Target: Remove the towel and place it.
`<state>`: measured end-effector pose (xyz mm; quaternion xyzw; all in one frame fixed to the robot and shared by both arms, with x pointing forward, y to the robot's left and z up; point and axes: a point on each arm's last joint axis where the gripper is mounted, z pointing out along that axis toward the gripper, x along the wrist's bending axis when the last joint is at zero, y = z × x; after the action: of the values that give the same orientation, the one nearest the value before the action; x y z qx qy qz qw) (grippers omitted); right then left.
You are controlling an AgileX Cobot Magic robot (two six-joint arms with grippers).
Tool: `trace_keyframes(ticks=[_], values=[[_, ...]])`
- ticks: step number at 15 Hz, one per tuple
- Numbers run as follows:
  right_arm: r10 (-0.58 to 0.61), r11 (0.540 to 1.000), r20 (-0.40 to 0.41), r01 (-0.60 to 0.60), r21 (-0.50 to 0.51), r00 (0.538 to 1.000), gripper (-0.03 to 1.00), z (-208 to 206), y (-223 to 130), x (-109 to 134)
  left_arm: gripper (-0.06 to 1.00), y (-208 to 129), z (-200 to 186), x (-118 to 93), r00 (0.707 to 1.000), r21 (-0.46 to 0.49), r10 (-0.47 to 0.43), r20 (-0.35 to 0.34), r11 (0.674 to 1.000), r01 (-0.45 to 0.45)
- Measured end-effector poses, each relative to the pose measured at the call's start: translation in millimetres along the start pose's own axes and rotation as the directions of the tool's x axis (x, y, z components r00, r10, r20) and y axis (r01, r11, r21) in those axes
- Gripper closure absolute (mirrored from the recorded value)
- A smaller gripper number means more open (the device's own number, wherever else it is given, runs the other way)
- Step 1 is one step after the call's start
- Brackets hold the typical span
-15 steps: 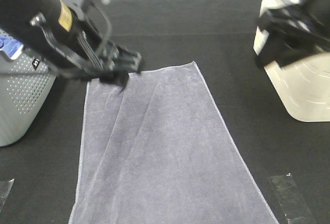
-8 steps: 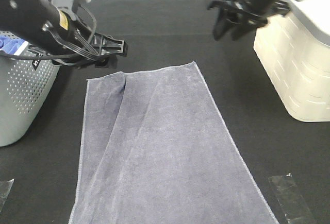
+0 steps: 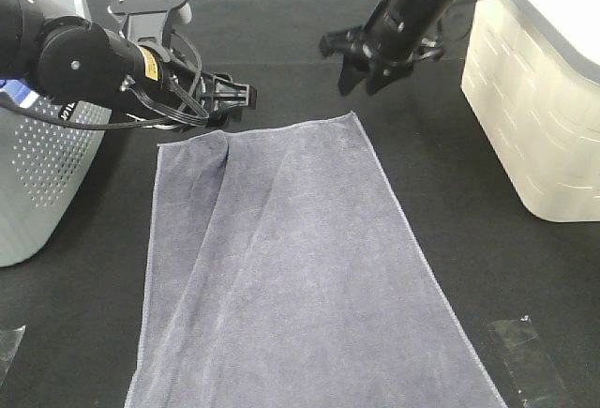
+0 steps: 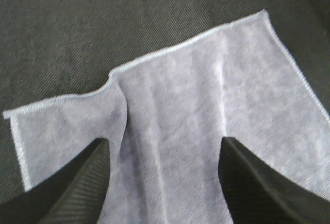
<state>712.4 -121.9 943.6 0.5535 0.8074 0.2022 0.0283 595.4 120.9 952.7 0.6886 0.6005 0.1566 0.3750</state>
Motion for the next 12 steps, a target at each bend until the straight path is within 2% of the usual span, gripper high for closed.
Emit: trace_keyframes(ticks=[4, 10, 12], values=[[-0.026, 1.000, 0.059, 0.027, -0.011, 0.998, 0.54, 40, -3, -13, 0.35, -1, 0, 0, 1.000, 0.008, 0.000, -0.005, 1.000, 0.000], [-0.040, 0.996, 0.098, 0.048, -0.080, 0.994, 0.54, 62, -1, -20, 0.35, -3, 0, 2, 1.000, 0.035, 0.000, -0.021, 0.999, 0.000], [-0.044, 0.996, 0.105, 0.052, -0.074, 0.993, 0.54, 70, -4, -23, 0.35, -3, 0, 2, 1.000, 0.036, 0.000, -0.021, 0.999, 0.000]])
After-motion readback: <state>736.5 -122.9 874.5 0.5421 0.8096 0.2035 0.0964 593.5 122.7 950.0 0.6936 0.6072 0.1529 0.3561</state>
